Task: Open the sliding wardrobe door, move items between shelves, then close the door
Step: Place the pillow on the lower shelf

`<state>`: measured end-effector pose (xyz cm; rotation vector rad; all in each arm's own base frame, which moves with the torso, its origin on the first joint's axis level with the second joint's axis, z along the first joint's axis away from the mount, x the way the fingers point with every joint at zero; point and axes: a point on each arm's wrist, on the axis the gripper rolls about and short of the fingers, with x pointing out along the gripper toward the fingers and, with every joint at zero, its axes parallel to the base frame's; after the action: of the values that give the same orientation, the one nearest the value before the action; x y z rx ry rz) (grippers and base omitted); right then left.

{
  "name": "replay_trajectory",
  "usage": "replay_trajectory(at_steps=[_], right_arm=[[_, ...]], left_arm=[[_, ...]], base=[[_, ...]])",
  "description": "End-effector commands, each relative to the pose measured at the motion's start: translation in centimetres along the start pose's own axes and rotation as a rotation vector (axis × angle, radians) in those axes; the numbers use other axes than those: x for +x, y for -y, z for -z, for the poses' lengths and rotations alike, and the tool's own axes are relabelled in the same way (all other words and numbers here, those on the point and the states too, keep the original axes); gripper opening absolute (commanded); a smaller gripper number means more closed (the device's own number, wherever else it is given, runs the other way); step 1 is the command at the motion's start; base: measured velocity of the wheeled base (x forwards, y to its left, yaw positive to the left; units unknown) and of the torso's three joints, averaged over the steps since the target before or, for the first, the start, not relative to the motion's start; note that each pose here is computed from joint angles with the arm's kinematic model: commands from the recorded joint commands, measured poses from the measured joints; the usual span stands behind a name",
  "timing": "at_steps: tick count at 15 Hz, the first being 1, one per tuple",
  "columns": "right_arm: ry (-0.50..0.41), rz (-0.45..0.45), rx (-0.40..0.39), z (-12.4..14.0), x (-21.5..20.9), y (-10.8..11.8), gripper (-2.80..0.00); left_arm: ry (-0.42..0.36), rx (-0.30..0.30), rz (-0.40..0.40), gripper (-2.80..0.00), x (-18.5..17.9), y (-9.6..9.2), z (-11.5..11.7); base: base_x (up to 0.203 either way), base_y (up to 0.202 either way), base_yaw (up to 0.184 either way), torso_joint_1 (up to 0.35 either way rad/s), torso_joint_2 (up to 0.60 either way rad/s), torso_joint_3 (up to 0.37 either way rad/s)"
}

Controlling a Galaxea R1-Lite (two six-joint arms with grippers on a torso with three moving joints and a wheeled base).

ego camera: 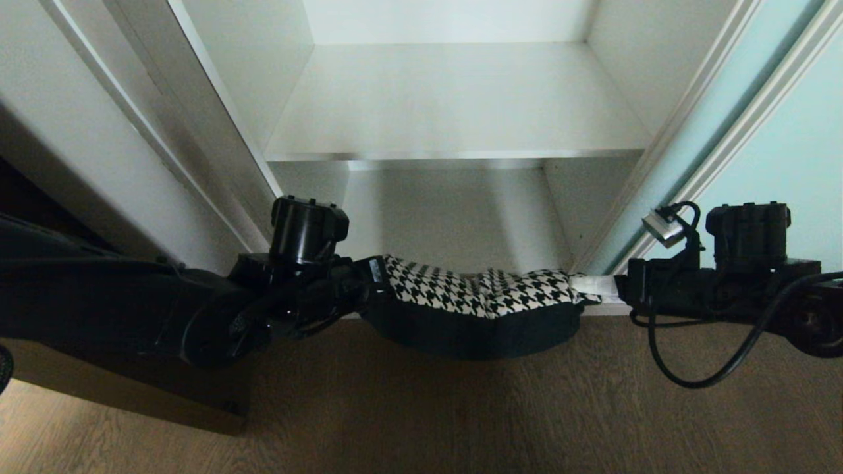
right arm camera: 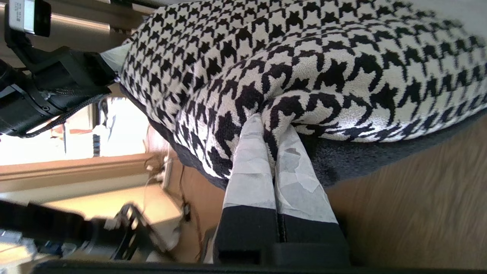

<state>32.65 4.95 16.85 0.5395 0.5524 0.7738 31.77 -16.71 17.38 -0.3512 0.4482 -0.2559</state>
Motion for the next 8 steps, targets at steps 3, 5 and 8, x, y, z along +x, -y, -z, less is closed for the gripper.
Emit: replay_trajectory(at_steps=[3, 5, 8], right_arm=[[0.036, -0.024, -0.042, -2.6, 2.9, 1.7, -2.80], [0.066, -0.037, -0.074, -3.8, 4.2, 2.7, -2.80], [0.108, -0.056, -0.120, -4.6, 6.9, 5.1, -2.80]], left_arm=[[0.097, -0.027, -0.042, -2.80, 3.3, -1.0, -2.7], [0.127, -0.026, -0.088, -2.80, 5.7, -2.1, -3.2], [0.197, 0.011, -0.121, -2.80, 9.8, -4.4, -2.7]], base=[[0.000, 0.000, 0.000, 0.000, 0.00, 0.000], [0.000, 0.000, 0.000, 0.000, 0.00, 0.000], [0.000, 0.000, 0.000, 0.000, 0.00, 0.000]])
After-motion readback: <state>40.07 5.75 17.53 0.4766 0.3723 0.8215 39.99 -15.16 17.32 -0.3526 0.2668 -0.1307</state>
